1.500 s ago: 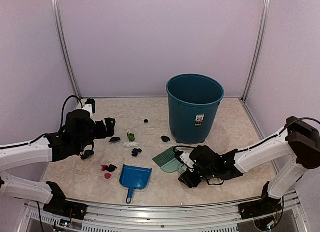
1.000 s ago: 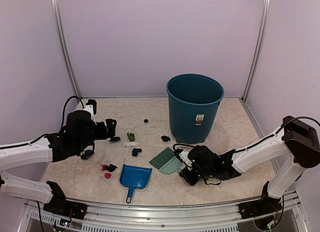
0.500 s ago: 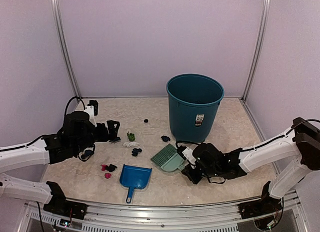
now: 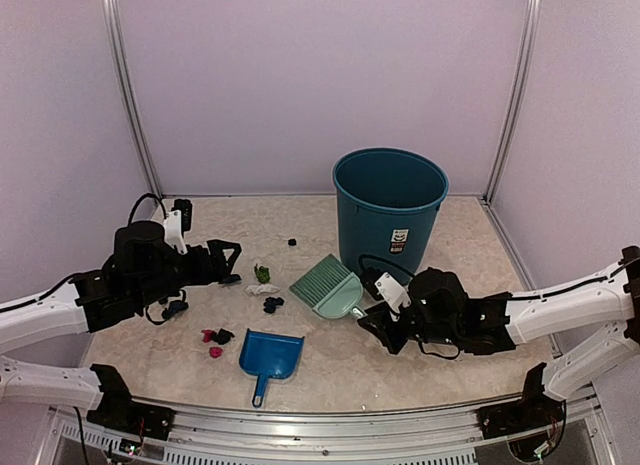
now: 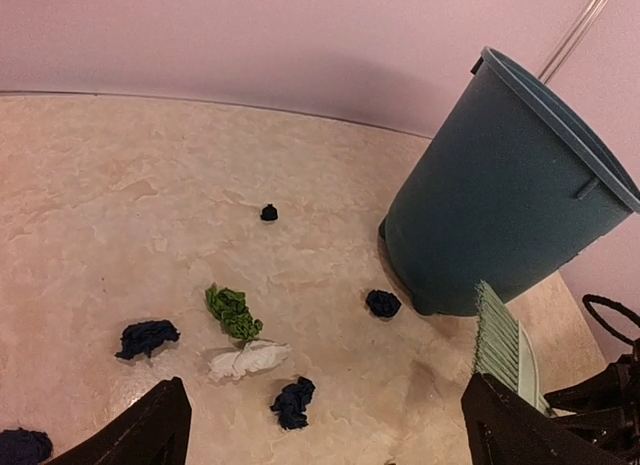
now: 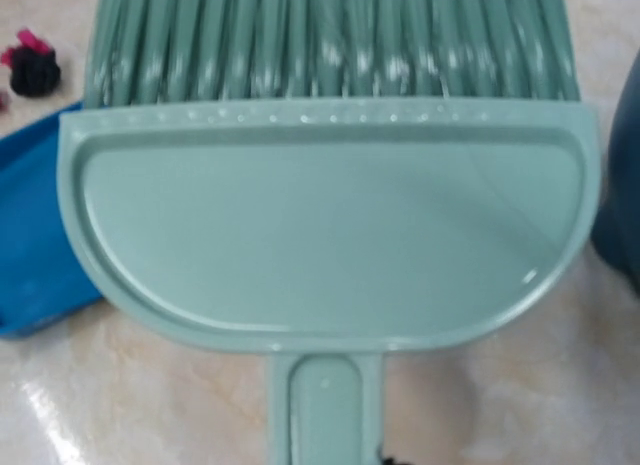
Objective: Sweep away the paper scraps from the table
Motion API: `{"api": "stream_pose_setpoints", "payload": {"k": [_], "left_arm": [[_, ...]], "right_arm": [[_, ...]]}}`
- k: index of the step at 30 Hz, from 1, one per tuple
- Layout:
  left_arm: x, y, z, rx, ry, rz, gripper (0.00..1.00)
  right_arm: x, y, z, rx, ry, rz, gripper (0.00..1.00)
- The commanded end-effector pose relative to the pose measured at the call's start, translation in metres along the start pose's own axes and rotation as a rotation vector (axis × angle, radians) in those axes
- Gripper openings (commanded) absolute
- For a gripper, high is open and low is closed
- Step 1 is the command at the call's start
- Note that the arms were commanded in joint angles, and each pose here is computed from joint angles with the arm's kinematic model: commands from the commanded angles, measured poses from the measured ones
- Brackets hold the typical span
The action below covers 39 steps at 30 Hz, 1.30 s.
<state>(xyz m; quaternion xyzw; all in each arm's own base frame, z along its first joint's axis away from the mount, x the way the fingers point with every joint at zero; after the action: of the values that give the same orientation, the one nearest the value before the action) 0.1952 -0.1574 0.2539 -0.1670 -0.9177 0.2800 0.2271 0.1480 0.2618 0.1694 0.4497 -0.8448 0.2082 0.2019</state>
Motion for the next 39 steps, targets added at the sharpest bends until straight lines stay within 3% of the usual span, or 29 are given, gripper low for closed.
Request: {"api": "stream_pose_setpoints", "payload": {"k": [1, 9, 15, 26, 33, 39], "left_arm": [[0.006, -0.01, 0.0, 0.043, 0.08, 0.075, 0.94], [0.012, -0.031, 0.006, 0.102, 0.26, 0.288, 0.93], [0.015, -0.042, 0.007, 0.134, 0.322, 0.41, 0.95], [-0.003, -0.051, 0.014, 0.187, 0.416, 0.473, 0.93], [-0.021, -0.06, 0.018, 0.206, 0.439, 0.524, 0.8], [-0.035, -0.067, 0.021, 0.215, 0.459, 0.561, 0.61]], "right_arm": [[0.01, -0.002, -0.014, 0.02, -0.134, 0.033, 0.0], [0.014, -0.005, -0.035, 0.049, -0.267, 0.064, 0.0], [0.009, -0.007, -0.048, 0.091, -0.325, 0.093, 0.0], [-0.004, -0.006, -0.067, 0.134, -0.379, 0.107, 0.0], [-0.013, -0.003, -0.074, 0.141, -0.39, 0.075, 0.0], [-0.018, -0.002, -0.081, 0.137, -0.4, 0.057, 0.0]]}}
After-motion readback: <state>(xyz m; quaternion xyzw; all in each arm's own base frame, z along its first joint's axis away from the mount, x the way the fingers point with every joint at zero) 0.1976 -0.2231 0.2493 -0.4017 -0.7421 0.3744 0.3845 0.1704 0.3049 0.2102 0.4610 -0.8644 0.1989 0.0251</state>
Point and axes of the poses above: each gripper's point midway between its finger pads, its own x axis back along the fingers, its own y axis along the line the jaws close on, z = x × y, the point moved 10 cm from there along x, back along the fingers, and after that the axes turned 14 degrees about x, right-handed, at the moved point
